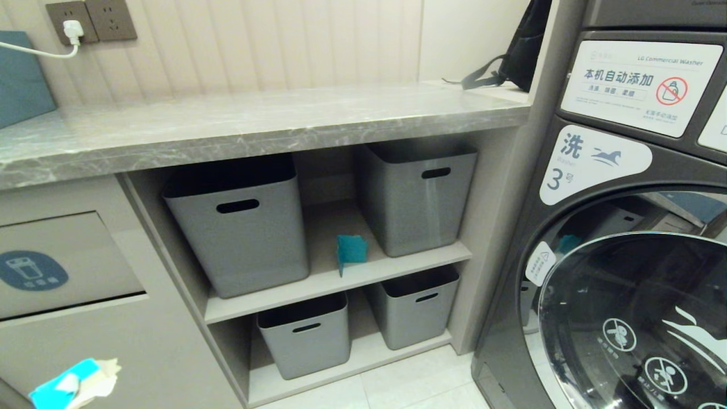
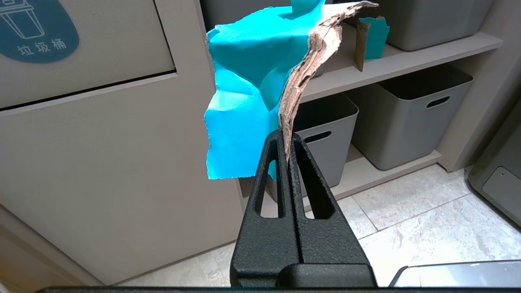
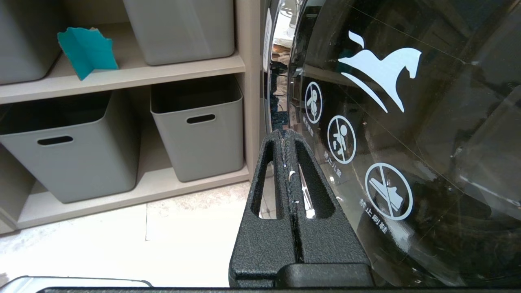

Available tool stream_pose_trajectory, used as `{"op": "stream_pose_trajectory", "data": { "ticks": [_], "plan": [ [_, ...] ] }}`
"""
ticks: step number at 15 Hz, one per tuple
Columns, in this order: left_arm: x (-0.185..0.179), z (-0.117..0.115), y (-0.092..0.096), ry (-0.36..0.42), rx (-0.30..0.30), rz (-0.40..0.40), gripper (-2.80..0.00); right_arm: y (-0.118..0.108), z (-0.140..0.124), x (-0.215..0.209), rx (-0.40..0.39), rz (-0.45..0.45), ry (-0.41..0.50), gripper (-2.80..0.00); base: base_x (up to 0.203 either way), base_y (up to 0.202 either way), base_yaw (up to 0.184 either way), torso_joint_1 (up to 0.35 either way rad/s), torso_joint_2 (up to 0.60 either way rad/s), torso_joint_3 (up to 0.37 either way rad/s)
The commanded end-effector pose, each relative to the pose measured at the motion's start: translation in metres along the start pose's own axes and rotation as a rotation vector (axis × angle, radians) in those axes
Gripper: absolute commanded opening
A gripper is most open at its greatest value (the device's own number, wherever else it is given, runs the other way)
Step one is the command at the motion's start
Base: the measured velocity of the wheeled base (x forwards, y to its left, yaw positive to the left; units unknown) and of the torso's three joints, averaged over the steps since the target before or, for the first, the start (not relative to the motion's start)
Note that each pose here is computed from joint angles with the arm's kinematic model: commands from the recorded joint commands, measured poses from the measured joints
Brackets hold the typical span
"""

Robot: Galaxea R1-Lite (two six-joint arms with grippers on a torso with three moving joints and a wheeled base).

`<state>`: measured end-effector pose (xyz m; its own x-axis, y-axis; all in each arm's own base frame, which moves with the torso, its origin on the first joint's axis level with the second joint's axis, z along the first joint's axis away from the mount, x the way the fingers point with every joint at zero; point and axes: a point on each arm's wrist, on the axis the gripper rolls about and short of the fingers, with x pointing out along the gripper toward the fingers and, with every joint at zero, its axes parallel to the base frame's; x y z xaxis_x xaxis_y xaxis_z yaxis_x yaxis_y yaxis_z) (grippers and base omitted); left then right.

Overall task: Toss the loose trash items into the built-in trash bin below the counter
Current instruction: Put the garbage in the trash can

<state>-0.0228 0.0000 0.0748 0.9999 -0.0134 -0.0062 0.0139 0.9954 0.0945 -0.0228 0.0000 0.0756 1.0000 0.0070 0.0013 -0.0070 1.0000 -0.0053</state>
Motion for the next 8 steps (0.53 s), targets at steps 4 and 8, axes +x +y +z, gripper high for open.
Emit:
{"op": "stream_pose_trajectory", "data": {
  "ticks": [4,8],
  "plan": [
    [0.0,0.0,0.0,0.0,-0.007,0.001,-2.8,0.0,0.0,0.0,-0.001,0.001,0.0,-2.8,0.0,0.0,0.0,0.0,0.0,0.0],
    [0.0,0.0,0.0,0.0,-0.006,0.001,-2.8,0.0,0.0,-0.0001,-0.001,0.001,-0.002,-2.8,0.0,0.0,0.0,0.0,0.0,0.0]
  ]
}}
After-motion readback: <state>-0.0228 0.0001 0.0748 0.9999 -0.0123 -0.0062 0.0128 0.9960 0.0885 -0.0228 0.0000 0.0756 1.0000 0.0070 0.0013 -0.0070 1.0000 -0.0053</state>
